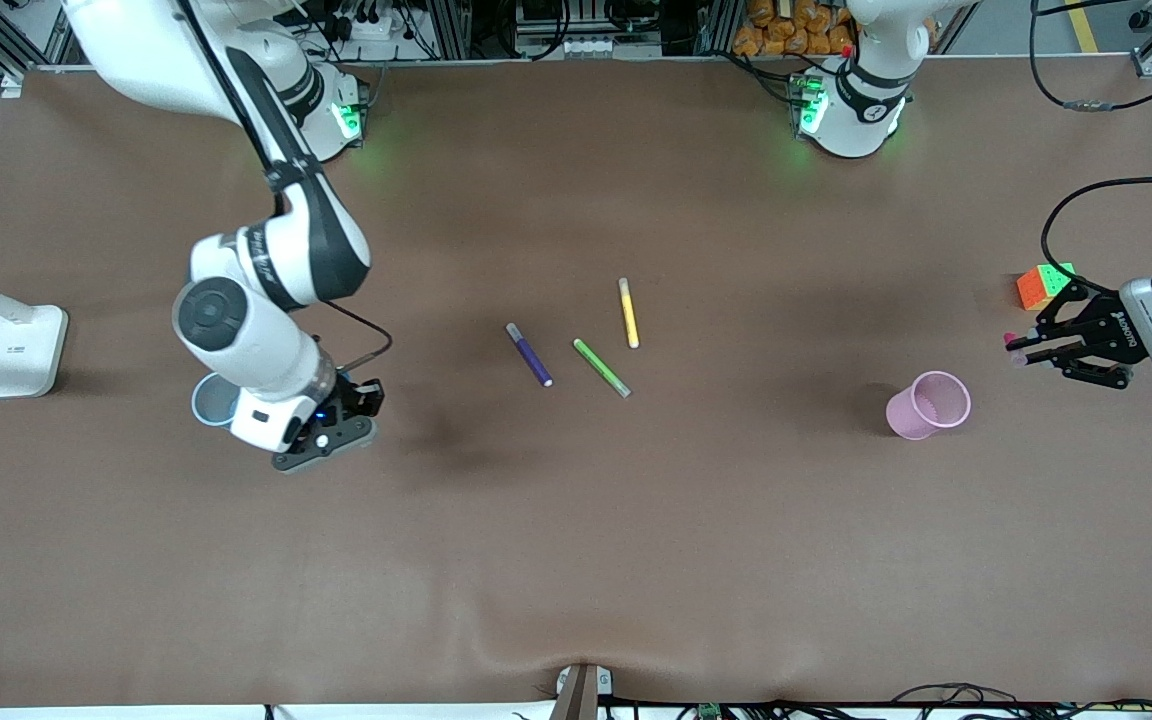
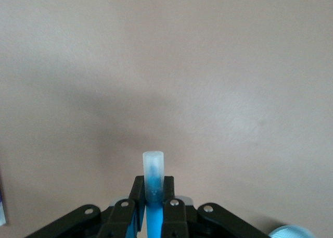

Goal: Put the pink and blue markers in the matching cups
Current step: 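Carry the pink marker to the pink cup while the right gripper carries blue, then lower the pink marker into the pink cup while the right gripper lowers blue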

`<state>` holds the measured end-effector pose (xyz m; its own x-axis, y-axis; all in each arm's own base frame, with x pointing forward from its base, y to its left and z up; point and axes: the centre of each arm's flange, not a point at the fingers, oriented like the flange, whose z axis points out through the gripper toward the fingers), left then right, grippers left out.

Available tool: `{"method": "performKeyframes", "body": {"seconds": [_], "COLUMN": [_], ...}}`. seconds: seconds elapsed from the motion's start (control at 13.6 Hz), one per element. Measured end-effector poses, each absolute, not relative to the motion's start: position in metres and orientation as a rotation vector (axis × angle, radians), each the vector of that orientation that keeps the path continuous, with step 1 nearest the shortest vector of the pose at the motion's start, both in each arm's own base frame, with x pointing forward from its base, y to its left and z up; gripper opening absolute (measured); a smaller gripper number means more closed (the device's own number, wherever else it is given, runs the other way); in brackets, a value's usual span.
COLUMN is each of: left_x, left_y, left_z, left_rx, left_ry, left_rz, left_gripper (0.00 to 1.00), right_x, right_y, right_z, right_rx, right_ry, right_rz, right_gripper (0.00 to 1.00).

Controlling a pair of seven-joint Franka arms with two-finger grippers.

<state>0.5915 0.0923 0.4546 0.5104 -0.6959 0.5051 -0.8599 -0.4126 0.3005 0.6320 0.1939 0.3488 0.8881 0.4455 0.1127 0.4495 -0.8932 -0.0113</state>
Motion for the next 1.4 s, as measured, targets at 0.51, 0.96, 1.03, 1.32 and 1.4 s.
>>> {"method": "performKeyframes", "body": {"seconds": [0.51, 0.96, 1.03, 1.32, 1.4], "left_x": [0.589, 0.597, 0.600, 0.613, 0.615], "left_y": [0.097, 0.109, 0.109, 0.108, 0.110], "left_z": [0.409, 0.336, 0.328, 0.317, 0.310], "left_rx": [2.020, 1.836, 1.826, 1.781, 1.766], "left_ry": [-1.398, -1.550, -1.572, -1.651, -1.672], "left_rz": [0.519, 0.615, 0.628, 0.665, 0.674], "left_gripper": [0.17, 0.17, 0.17, 0.17, 0.17], "right_x": [0.645, 0.639, 0.638, 0.633, 0.631], "right_y": [0.127, 0.028, 0.016, -0.024, -0.035], "right_z": [0.399, 0.435, 0.434, 0.430, 0.429], "right_rx": [-2.940, -2.669, -2.627, -2.478, -2.442], "right_ry": [-1.034, -1.162, -1.186, -1.247, -1.244], "right_rz": [-0.277, -0.326, -0.342, -0.400, -0.423], "right_gripper": [0.17, 0.17, 0.17, 0.17, 0.17]}}
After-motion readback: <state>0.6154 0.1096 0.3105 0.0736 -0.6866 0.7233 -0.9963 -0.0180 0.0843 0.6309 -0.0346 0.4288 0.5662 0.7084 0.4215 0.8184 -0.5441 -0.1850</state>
